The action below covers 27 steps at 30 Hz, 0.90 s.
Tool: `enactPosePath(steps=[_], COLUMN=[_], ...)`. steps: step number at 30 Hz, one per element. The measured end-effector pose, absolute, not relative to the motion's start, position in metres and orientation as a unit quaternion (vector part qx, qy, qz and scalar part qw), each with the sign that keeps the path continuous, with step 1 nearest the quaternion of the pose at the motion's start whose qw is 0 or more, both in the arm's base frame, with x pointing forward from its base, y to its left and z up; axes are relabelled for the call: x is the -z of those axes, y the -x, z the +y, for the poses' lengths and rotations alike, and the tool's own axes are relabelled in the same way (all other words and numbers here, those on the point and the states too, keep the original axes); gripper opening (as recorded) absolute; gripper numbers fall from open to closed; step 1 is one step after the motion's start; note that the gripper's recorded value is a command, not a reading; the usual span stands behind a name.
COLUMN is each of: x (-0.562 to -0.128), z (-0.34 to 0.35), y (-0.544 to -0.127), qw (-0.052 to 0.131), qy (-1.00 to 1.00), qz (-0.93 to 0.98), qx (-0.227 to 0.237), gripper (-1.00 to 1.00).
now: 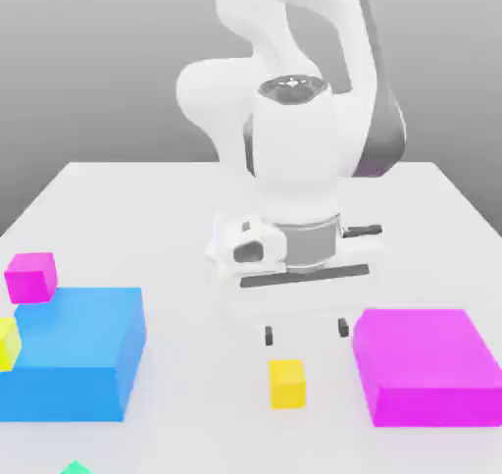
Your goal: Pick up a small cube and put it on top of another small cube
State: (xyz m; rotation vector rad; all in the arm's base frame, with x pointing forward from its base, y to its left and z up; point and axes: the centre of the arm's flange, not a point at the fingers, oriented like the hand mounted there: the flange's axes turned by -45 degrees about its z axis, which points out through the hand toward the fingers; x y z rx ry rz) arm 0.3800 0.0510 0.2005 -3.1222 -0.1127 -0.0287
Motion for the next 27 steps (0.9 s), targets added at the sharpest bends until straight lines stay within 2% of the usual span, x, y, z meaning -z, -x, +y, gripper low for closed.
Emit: enactPosePath(steps=[4, 12, 13, 20, 27], x=[-0.176, -0.131, -0.126, -0.125, -0.162], z=[0.048, 0.048, 0.048, 0.049, 0.048], y=[-0.377, -0.374, -0.373, -0.373, -0.377], qw=[-0.003, -0.002, -0.001, -0.001, -0.004], qy=[0.999, 0.999, 0.999, 0.999, 0.999], qz=[-0.038, -0.038, -0.037, -0.037, -0.039], qx=[0.005, 0.002, 0.001, 0.001, 0.006], gripper=[0.0, 0.0, -1.0, -1.0, -1.0])
